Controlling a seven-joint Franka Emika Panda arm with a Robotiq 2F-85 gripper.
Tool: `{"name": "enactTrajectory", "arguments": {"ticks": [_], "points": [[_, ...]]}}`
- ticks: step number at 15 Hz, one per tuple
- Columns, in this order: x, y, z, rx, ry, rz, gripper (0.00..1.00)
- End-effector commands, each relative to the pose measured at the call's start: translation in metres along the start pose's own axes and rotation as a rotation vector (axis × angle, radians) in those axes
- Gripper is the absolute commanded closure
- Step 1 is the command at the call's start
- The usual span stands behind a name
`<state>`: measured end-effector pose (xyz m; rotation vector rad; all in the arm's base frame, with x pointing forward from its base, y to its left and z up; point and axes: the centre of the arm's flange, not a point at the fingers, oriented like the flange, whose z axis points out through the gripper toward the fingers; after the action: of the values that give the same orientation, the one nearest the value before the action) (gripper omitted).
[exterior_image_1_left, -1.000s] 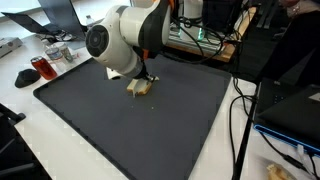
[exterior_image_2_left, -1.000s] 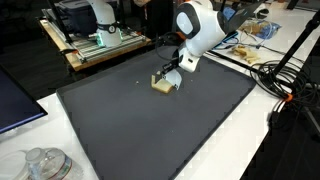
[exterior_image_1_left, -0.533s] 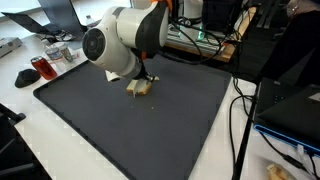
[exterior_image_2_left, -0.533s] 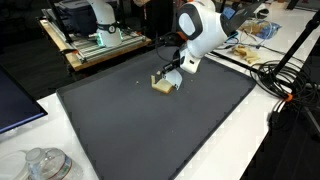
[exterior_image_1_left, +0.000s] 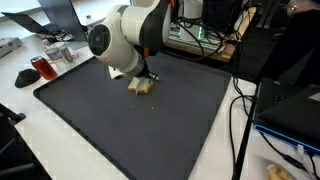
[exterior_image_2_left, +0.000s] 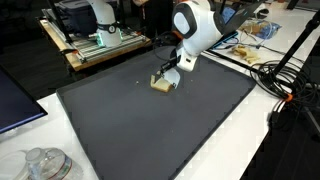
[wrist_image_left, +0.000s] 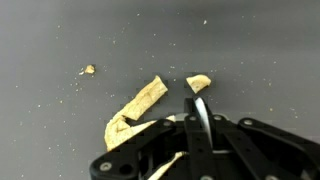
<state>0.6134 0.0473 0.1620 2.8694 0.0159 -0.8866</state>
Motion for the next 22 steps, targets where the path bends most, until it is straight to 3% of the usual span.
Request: {"name": "enactTrajectory", "arguments": {"ticks": [1,9,16,22], "points": [[-0.030,0.005,0.059,0.031,-0.064,-0.023,0.99],[-0.063,0.012,0.081,0.032,-0.131,-0.074,0.99],[-0.057,0.011,0.117,0.010,-0.123,-0.059,0.99],[-0.048,0.011,0.124,0.021,-0.106,-0.048,0.99]]}}
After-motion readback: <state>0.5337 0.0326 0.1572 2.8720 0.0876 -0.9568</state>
